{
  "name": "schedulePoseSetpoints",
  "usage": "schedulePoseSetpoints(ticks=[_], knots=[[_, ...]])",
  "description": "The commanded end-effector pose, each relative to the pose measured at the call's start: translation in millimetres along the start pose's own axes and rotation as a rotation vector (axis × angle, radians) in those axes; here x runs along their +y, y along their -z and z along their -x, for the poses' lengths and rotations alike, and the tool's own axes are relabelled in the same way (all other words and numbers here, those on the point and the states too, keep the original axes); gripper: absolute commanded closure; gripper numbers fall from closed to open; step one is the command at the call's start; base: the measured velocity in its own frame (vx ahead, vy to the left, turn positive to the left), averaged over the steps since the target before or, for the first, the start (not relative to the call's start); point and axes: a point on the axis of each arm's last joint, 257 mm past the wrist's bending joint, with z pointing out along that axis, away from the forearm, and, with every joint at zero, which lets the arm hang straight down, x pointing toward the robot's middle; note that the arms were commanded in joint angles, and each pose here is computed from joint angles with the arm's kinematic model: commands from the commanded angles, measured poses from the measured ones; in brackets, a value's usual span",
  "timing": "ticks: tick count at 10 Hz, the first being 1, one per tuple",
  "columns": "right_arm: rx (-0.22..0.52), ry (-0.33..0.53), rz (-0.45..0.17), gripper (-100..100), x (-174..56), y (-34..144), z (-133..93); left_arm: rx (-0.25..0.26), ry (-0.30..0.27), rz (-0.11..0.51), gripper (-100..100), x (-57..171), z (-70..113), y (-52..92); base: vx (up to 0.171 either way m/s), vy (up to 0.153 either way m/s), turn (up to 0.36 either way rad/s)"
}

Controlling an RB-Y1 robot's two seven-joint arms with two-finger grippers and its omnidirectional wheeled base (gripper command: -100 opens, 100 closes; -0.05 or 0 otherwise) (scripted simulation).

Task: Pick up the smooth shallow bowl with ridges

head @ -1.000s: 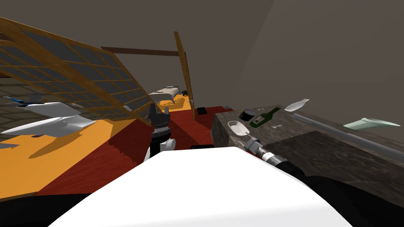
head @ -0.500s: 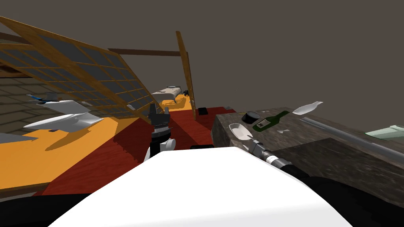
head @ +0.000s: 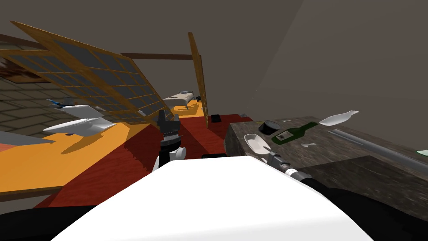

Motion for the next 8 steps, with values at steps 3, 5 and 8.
schedulePoseSetpoints(ticks=[3,5,8], knots=[[0.016,0.068,0.057,-100,22,5.3,-12,0.000,0.000,0.000,0,0,0.0,0.0,0.038,-0.022,0.056],[0.016,0.068,0.057,-100,22,5.3,-12,0.000,0.000,0.000,0,0,0.0,0.0,0.020,-0.010,-0.012],[0.022,0.086,0.112,-100,48,9.1,-16,0.000,0.000,0.000,0,0,0.0,0.0,0.049,-0.004,0.053]])
